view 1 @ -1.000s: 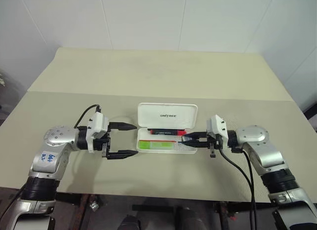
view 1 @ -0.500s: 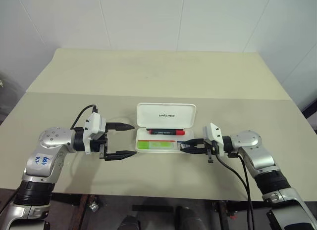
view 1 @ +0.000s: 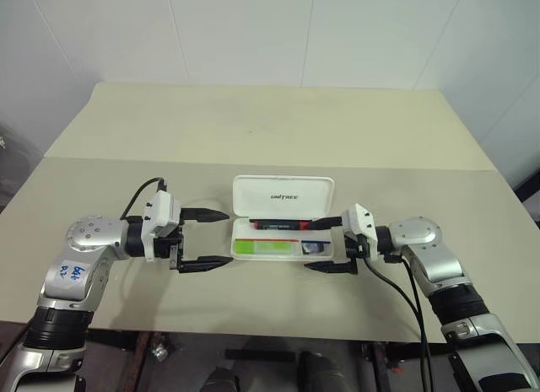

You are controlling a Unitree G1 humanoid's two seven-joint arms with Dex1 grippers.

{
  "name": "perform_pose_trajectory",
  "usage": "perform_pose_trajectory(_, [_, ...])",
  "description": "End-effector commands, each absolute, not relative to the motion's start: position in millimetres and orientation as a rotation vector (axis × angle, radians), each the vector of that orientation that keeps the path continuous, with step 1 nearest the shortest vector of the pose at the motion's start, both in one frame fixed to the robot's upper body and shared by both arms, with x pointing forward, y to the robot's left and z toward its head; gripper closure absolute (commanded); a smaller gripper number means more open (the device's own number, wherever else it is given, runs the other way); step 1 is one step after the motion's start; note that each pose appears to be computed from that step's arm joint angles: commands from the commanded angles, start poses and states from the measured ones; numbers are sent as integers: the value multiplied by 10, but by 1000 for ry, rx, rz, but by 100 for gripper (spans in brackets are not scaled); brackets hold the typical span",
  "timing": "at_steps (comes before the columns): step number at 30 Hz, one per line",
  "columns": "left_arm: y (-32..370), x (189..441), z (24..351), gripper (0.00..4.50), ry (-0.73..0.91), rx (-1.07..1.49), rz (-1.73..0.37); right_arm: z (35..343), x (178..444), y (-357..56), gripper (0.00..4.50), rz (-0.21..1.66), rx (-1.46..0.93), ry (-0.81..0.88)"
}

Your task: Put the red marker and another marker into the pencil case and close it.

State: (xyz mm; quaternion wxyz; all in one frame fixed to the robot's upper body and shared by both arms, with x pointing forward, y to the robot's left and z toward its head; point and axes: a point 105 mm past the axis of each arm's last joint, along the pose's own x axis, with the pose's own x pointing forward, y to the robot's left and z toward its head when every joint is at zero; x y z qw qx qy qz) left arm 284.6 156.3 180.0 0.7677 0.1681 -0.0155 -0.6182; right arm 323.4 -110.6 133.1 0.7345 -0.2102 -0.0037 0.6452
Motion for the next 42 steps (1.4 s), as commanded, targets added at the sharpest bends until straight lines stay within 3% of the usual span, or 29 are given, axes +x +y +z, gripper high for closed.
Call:
perform_pose_trajectory(1, [1575, 2843, 1944, 0, -85, 394, -1332, 1602, 3209, -1128, 5, 1396, -485, -109])
perform_pose_trajectory(8, [1650, 2870, 2003, 0, -113, 349, -1301, 1902, 3127, -1372, 5, 1280, -415, -157])
perform_pose_trajectory(9, [1666, 2875, 2017, 19, -120, 335, -1293, 1960, 3113, -1427, 1, 1253, -400, -165])
perform_pose_trajectory(12, [1730, 2899, 2061, 95, -140, 293, -1264, 2127, 3039, -1563, 0, 1189, -351, -181])
perform_pose_trajectory(22, [1909, 3035, 2097, 437, -145, 163, -1212, 2283, 2860, -1589, 0, 1156, -324, -188])
perform_pose_trajectory(28, [1913, 3186, 2103, 447, -183, 56, -1130, 2248, 2889, -1611, 0, 1122, -356, -178])
perform_pose_trajectory(42, [1630, 3877, 1938, 447, -104, 1, -885, 2221, 2911, -1620, 0, 1091, -392, -170])
